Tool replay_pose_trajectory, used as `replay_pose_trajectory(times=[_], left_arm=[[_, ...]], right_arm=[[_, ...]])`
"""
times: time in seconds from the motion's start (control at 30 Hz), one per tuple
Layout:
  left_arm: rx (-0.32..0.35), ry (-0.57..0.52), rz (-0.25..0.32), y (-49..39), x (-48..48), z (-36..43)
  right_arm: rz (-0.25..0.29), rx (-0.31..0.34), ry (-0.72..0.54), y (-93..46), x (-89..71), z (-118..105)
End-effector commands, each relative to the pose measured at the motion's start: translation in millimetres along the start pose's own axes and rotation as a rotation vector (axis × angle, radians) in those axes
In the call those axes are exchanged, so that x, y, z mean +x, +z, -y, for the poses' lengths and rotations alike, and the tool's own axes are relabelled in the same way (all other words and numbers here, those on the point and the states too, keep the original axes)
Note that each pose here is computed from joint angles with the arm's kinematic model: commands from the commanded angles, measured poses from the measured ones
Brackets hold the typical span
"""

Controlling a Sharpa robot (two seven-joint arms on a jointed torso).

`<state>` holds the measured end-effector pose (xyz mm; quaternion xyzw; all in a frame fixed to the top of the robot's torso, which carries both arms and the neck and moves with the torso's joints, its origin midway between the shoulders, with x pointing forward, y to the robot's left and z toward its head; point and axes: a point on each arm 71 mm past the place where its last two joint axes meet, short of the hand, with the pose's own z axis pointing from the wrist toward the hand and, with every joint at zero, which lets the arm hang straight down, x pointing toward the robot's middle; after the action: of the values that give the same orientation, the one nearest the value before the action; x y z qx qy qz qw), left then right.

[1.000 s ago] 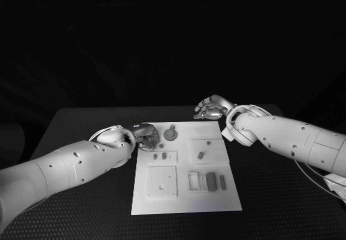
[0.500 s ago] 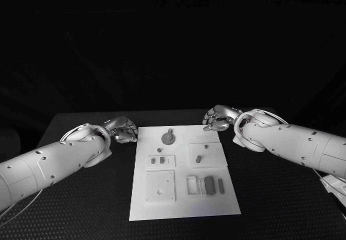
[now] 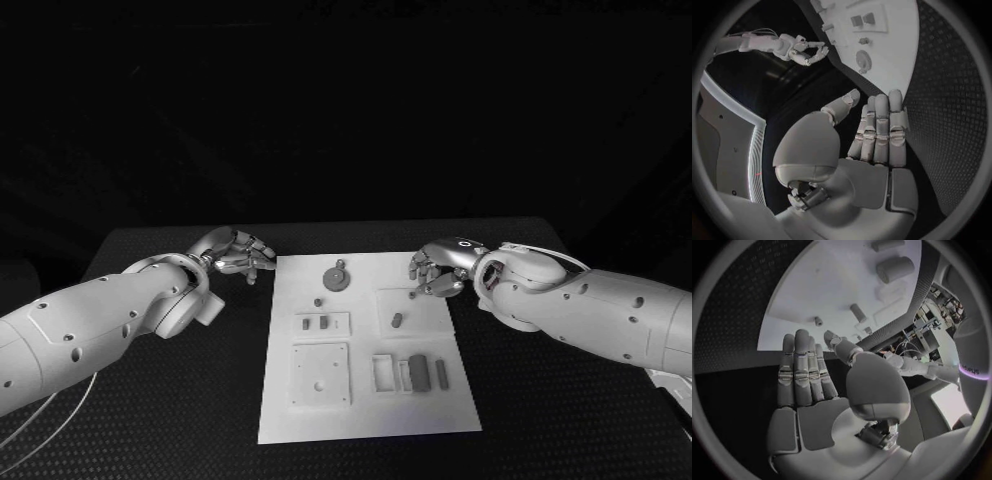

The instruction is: Assemble the parts on the task board

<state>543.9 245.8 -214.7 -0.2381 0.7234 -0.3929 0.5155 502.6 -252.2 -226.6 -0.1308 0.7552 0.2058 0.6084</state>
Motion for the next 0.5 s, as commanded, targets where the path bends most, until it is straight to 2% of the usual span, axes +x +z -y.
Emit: replay_pose_trajectory(times=[0.03,0.17,0.5], left_arm=[[0.029,-0.092,-0.003,-0.6,1.0,3.9],[0.023,-0.125,0.003,-1.6,-0.6,2.6],[0.014,-0.146,0.005,-1.4,-2.0,0.9]], right_arm=[[0.012,-0.003,-0.122,-1.2,3.8,-0.3],[-0.001,-0.010,-0.118,-1.4,14.9,-5.0],[-0.015,-0.019,-0.113,3.1,26.5,-9.9]])
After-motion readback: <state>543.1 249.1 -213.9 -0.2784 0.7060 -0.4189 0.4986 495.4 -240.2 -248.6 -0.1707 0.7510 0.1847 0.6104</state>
